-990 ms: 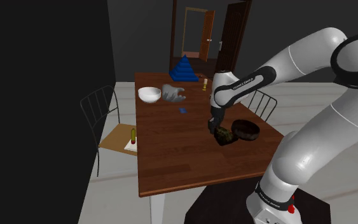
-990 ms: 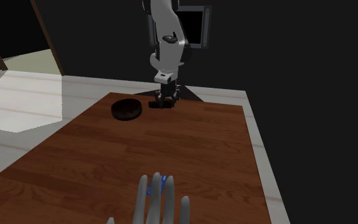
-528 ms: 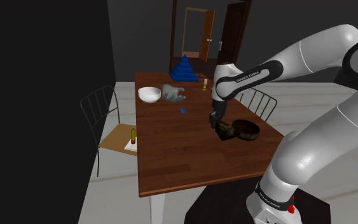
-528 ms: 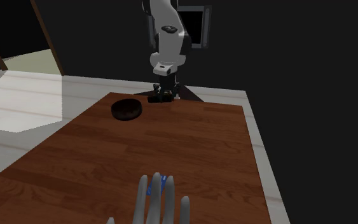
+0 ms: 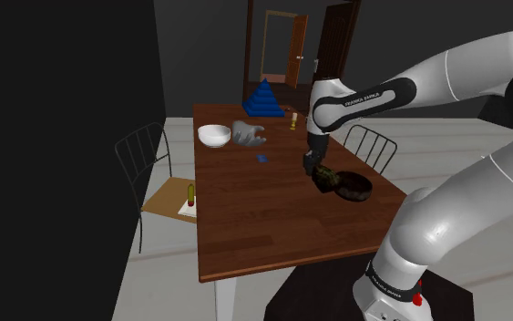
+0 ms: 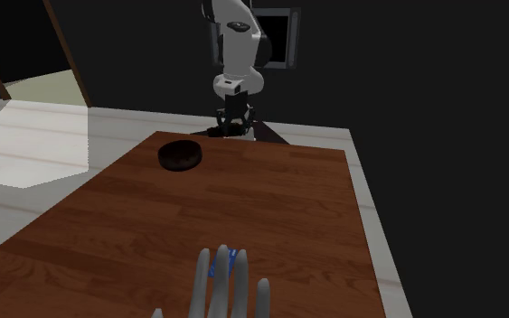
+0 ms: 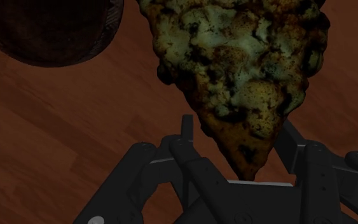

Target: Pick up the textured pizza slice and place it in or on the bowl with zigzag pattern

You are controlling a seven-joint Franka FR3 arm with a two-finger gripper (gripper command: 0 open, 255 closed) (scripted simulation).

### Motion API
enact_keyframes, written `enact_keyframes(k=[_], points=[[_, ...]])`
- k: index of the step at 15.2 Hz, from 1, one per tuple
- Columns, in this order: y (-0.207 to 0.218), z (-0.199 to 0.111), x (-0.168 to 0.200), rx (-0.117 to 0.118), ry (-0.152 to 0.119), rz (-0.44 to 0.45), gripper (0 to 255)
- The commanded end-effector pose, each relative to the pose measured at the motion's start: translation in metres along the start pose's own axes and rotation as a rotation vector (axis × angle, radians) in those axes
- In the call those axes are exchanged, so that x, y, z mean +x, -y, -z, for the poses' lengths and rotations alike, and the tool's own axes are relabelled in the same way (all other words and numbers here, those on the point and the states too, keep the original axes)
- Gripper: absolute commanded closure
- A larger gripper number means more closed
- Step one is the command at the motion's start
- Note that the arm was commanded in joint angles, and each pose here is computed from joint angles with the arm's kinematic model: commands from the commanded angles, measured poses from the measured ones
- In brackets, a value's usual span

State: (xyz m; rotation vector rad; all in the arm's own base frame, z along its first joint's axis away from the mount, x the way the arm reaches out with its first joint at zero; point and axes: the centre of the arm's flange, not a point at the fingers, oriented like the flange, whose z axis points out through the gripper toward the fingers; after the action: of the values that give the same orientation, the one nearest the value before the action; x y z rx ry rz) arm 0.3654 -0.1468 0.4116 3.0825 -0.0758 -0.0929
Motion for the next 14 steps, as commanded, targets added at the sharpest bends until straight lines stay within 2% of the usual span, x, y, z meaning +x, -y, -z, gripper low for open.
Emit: enact_keyframes(k=[1, 14], points=[[-0.019, 0.002, -0.006, 0.0, 0.0, 0.0, 255], [-0.177, -0.013, -0.055, 0.0, 0.0, 0.0, 255]])
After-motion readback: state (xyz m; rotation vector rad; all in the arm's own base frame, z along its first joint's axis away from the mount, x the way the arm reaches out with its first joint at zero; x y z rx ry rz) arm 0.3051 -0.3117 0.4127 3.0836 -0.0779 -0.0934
